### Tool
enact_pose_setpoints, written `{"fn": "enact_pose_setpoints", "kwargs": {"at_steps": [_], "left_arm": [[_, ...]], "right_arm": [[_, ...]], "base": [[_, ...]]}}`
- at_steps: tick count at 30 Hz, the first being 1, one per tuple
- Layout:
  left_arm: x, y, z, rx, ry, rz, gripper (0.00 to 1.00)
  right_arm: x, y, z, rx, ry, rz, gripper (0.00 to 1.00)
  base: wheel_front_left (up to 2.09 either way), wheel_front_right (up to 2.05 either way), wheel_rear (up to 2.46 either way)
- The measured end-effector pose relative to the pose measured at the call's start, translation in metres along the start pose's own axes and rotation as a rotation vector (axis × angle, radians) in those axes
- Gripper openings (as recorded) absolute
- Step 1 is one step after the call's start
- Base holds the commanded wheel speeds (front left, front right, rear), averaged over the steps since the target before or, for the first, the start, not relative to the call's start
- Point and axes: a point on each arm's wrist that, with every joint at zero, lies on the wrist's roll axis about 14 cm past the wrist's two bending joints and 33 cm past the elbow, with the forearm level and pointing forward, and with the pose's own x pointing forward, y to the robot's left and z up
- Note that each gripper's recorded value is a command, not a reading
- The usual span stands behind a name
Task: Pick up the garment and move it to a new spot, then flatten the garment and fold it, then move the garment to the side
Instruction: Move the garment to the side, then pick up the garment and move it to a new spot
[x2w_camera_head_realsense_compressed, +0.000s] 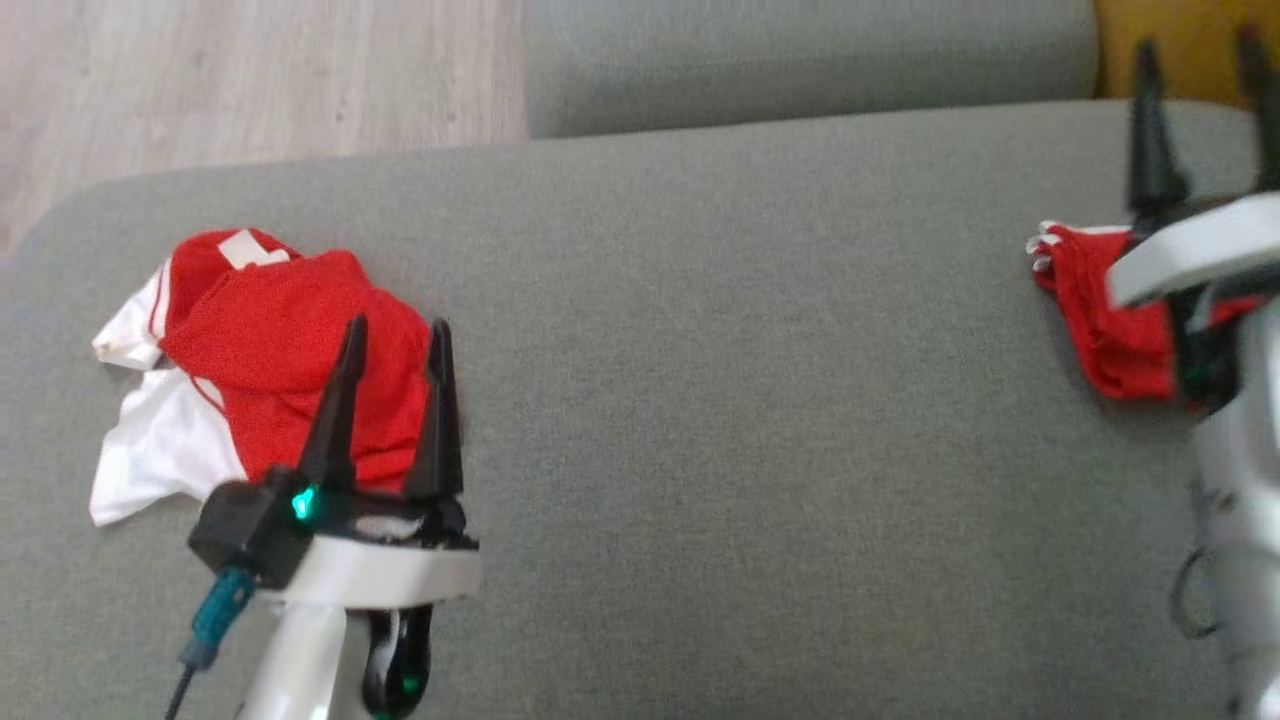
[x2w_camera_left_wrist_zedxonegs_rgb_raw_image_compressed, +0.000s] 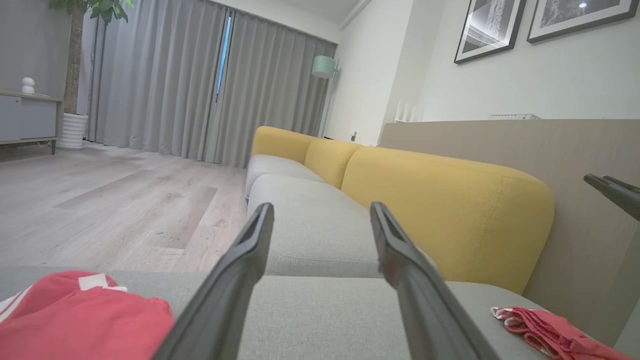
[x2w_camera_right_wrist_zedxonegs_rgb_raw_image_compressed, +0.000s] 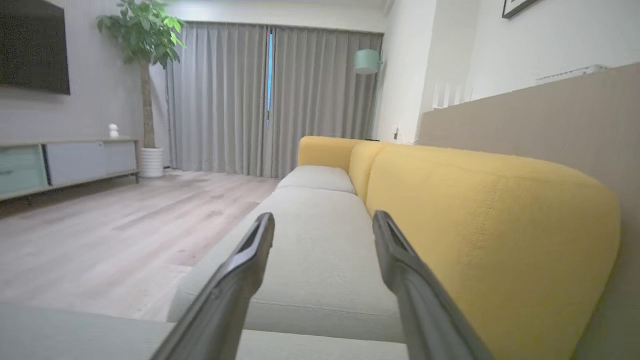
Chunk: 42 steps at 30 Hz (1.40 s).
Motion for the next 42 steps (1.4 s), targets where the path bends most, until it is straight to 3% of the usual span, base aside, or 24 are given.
{"fn": "enact_pose_setpoints", "kwargs": {"at_steps": [8, 15, 18, 42], "left_arm": [[-0.027, 0.01, -0.005, 0.018, 0.03, 0.047, 1.0], [-0.04, 0.013, -0.011, 0.001, 0.05, 0.069, 1.0], [-0.042, 0.014, -0.011, -0.007, 0.05, 0.074, 1.0], [-0.044, 0.016, -0.009, -0.007, 0.045, 0.084, 1.0]], "right_arm": [[-0.053, 0.068, -0.027, 0.231, 0.016, 0.028, 1.0], [-0.117, 0.083, -0.082, 0.29, 0.156, 0.017, 1.0], [-0.133, 0.088, -0.088, 0.318, 0.178, 0.014, 1.0], [-0.134, 0.082, -0.077, 0.3, 0.141, 0.006, 1.0]], "base": [[0.0, 0.0, 0.0], [0.0, 0.0, 0.0], [0.0, 0.0, 0.0], [0.0, 0.0, 0.0]]}}
